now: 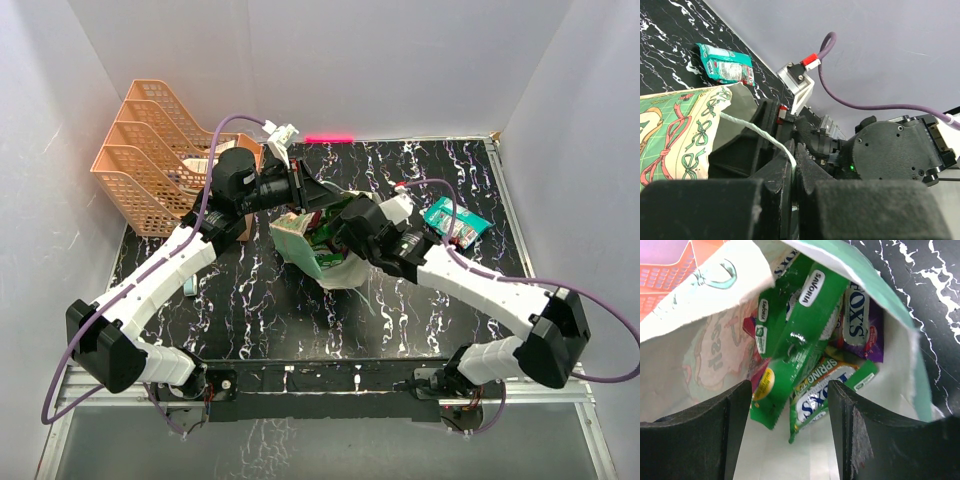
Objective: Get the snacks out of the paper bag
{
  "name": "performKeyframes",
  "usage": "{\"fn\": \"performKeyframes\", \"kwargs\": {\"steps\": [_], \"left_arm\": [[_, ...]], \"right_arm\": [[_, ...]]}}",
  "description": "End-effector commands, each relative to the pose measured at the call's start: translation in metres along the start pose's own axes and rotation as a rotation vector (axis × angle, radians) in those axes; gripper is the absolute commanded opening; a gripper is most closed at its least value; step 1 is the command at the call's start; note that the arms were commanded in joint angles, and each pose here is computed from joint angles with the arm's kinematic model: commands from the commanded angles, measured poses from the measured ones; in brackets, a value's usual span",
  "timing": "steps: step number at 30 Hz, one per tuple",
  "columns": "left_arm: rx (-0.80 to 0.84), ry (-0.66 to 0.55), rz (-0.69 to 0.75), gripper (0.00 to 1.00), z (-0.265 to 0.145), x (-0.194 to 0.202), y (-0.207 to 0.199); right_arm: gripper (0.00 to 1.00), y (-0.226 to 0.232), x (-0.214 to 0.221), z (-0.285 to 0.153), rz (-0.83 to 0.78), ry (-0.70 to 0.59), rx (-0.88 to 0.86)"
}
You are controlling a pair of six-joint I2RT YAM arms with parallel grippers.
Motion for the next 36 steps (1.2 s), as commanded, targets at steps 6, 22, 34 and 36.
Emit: {"fn": "performKeyframes", "kwargs": {"steps": [6,22,34,36], "left_arm": [[0.081,-0.068,0.058,0.0,-0.015,-0.022,-0.03],[0.064,-0.061,0.061,0.0,-0.015,-0.022,-0.029],[0.02,-0.062,0.058,0.0,-0.012,-0.019,-0.019],[0.015,-0.06,0.056,0.0,-0.011,-0.018,-0.017]], "right_arm": [[0.64,0.031,-0.012,0.012,0.093,-0.115,-0.036],[0.42,0.003,0.002,0.039,0.082,-0.125,0.053],[0.07,0.028,-0.006,-0.007,-0.019,-0.016,-0.113],[0.07,0.038,-0.004,-0.022,-0.065,0.037,-0.185]]}}
Point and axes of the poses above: each gripper's point midway between its finger pads, its own z axis out along the fingers, its own y axis along the line the jaws close on, x = y × z, the point moved 2 cm from there along -z, back along the fingers, and after that the axes turned 13 degrees about z, right-handed, at the moved point
